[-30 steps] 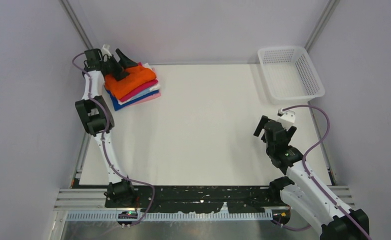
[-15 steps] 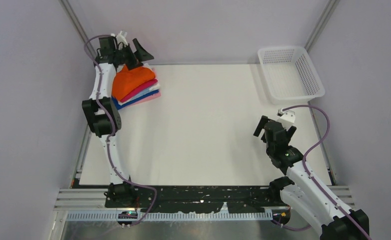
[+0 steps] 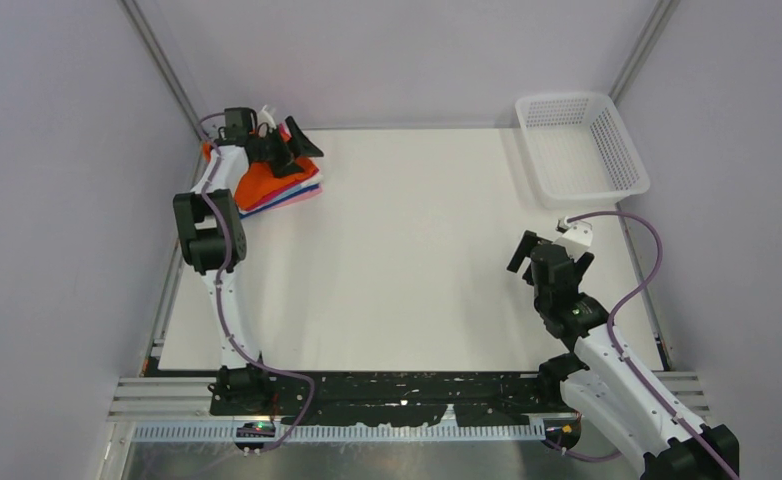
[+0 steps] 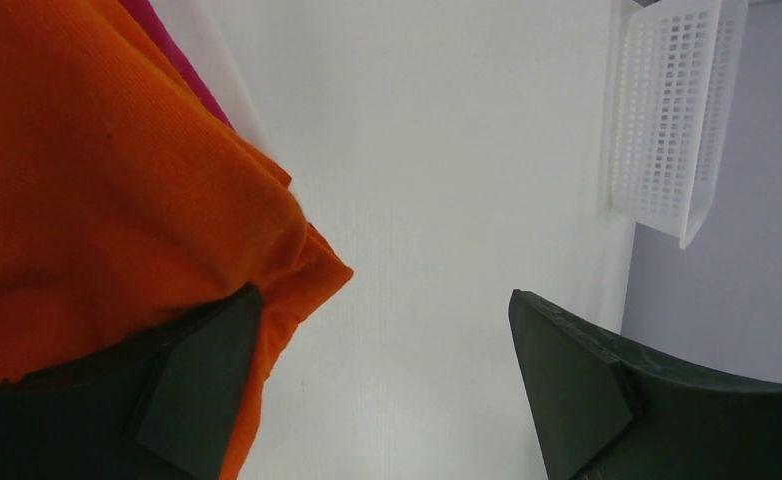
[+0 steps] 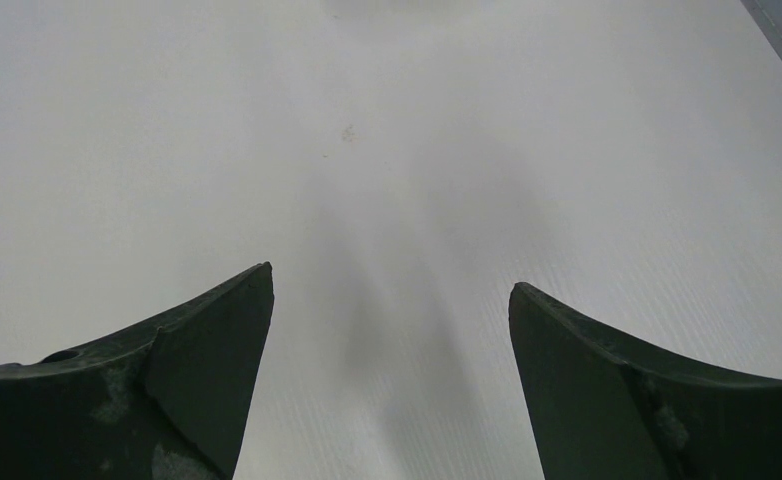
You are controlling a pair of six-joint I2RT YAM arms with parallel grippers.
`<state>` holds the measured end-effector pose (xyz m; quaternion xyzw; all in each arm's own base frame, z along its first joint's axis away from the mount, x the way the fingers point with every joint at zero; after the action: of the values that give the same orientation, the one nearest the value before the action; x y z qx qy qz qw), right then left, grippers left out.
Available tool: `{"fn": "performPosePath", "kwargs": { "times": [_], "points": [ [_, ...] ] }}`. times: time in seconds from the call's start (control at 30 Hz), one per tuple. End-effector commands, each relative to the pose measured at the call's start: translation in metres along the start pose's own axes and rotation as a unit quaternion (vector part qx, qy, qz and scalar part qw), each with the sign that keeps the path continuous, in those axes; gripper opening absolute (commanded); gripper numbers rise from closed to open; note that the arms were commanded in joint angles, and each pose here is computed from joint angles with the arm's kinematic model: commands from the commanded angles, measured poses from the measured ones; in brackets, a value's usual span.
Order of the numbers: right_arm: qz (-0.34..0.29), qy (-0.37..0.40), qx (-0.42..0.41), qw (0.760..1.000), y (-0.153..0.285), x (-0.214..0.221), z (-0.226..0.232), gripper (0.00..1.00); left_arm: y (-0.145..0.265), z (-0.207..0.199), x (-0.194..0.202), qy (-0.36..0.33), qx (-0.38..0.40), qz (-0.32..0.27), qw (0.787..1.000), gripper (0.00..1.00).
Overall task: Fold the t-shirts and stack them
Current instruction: Smooth out wrinkles on the folded tshirt, then reset both arms
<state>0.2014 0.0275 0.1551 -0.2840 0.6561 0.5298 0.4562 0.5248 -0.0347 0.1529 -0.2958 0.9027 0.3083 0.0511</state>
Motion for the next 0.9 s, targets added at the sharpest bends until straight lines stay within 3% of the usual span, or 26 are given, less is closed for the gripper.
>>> {"fn": "performPosePath", "kwargs": {
  "times": [0.0, 0.17, 0.3, 0.5, 0.7, 0.77, 0.87],
  "points": [
    [-0.019, -0.018, -0.004, 1.000, 0.002, -0.013, 0.002, 0.95, 0.020, -0.023, 0.008, -0.015, -0.002, -0.006, 1.000, 0.99],
    [-0.018, -0.019, -0.026, 0.999, 0.005, -0.017, 0.006, 0.95, 0.067, -0.088, -0.002, -0.074, 0.027, -0.050, 0.996, 0.99],
    [-0.024, -0.026, -0.041, 0.999, 0.010, -0.021, 0.007, 0.95, 0.110, -0.130, 0.030, -0.123, 0.025, -0.087, 0.988, 0.99],
    [-0.045, -0.048, -0.064, 0.996, 0.022, -0.025, 0.005, 0.95, 0.151, -0.110, 0.127, -0.125, -0.084, -0.166, 0.975, 0.99],
    [-0.053, -0.074, -0.072, 0.993, 0.027, -0.019, 0.002, 0.95, 0.178, -0.035, 0.233, -0.078, -0.166, -0.251, 0.951, 0.99],
    [-0.052, -0.083, -0.075, 0.992, 0.028, -0.016, 0.002, 0.95, 0.182, -0.014, 0.250, -0.041, -0.164, -0.283, 0.944, 0.99],
    [-0.055, -0.095, -0.074, 0.991, 0.028, -0.009, 0.000, 0.95, 0.192, -0.011, 0.253, -0.047, -0.167, -0.307, 0.936, 0.99]
  ]
}}
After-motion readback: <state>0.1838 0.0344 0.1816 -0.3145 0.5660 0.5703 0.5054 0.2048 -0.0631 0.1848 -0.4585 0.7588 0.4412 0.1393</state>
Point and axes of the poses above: each gripper's point midway between its finger pads, its own y axis back along the fingers, its own z axis along the line the jaws close on, x = y × z, the point moved 7 cm from there along y, back along the fingers, and after that the axes turned 10 degrees about y, right-handed, at the moved point
